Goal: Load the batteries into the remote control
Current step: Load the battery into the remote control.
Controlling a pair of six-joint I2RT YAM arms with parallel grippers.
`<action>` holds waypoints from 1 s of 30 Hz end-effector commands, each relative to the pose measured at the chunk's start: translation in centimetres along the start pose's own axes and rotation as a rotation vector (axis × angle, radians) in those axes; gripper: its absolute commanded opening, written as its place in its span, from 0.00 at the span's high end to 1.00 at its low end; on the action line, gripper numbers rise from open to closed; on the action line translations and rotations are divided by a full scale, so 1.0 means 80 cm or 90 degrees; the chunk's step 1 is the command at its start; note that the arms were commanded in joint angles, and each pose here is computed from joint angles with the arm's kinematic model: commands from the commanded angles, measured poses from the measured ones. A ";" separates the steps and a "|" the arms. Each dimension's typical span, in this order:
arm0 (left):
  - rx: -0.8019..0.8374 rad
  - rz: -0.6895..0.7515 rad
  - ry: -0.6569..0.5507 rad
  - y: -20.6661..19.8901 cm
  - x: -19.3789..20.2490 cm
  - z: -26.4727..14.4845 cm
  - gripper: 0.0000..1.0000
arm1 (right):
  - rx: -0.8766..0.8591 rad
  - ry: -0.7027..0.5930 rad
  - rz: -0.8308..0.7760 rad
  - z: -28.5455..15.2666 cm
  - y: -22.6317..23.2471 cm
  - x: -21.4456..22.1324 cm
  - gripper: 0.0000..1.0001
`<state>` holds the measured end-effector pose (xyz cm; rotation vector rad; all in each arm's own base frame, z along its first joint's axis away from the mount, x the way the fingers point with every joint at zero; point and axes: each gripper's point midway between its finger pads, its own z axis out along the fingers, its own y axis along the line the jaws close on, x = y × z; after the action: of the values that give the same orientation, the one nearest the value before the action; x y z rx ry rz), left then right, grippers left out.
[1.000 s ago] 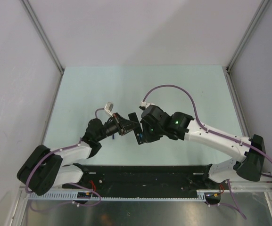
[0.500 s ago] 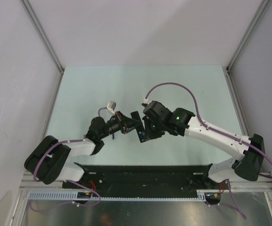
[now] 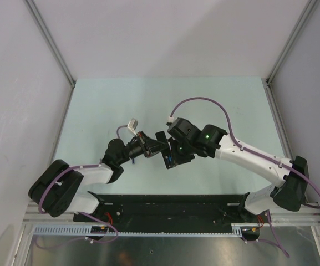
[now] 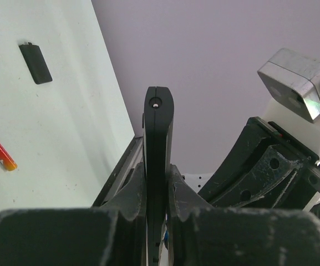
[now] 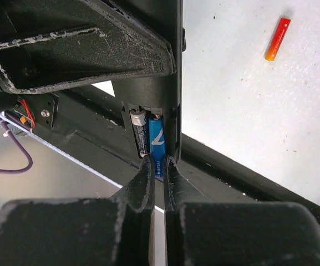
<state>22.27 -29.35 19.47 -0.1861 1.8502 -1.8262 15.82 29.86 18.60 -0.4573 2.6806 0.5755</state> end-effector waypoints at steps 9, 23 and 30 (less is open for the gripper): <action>0.082 0.031 -0.012 -0.048 -0.003 -0.003 1.00 | 0.088 0.009 0.005 0.003 -0.039 -0.005 1.00; 0.053 0.008 -0.040 -0.030 -0.006 -0.005 1.00 | 0.096 -0.001 0.018 0.011 -0.033 -0.021 0.99; 0.046 -0.002 -0.040 -0.025 -0.006 -0.003 1.00 | 0.100 -0.009 0.016 0.009 -0.033 -0.028 0.84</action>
<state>23.20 -28.77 18.64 -0.2872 1.8354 -1.7670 17.09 30.17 17.93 -0.4311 2.7181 0.5096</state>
